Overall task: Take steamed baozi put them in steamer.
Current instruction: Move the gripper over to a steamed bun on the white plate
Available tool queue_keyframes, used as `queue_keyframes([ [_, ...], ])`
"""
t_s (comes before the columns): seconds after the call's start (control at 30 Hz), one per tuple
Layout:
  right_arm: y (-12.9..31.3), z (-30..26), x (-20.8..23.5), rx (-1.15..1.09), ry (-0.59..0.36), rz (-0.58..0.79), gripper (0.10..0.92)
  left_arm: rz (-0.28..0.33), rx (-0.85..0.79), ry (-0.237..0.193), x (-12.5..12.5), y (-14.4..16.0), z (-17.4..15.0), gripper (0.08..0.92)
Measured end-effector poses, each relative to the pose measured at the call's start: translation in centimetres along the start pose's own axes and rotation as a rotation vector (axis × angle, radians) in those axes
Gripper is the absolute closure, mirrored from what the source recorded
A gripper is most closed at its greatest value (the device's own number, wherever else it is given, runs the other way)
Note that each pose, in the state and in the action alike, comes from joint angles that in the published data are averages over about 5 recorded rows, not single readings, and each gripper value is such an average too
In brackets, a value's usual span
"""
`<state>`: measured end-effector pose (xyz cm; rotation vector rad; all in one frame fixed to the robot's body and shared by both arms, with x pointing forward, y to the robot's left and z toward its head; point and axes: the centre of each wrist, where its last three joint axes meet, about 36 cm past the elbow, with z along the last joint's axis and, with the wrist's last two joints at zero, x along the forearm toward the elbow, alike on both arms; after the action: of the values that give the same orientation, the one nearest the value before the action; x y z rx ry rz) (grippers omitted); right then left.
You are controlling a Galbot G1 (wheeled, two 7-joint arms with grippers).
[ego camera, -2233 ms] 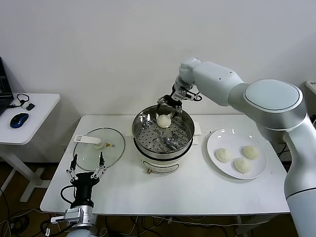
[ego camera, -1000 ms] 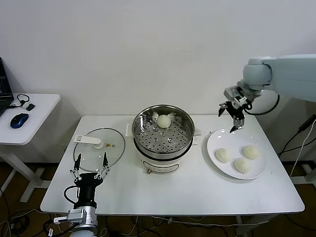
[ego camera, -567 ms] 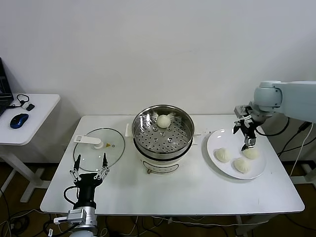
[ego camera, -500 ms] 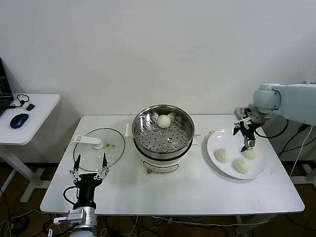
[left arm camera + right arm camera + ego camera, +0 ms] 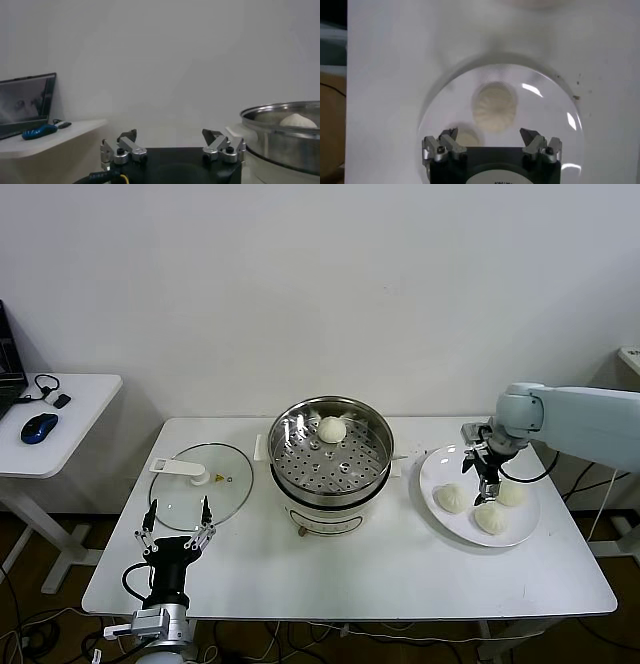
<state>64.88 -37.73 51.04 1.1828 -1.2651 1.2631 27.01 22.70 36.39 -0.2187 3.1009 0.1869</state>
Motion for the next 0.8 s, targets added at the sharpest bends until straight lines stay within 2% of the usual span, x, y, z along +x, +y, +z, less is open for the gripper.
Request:
queue_keyframes([
  [0.8, -0.7, -0.6, -4.6, -0.019, -0.028, 0.021, 0.2, -0.009, -0.01, 0.0, 0.0, 0.4, 0.1, 0.177],
])
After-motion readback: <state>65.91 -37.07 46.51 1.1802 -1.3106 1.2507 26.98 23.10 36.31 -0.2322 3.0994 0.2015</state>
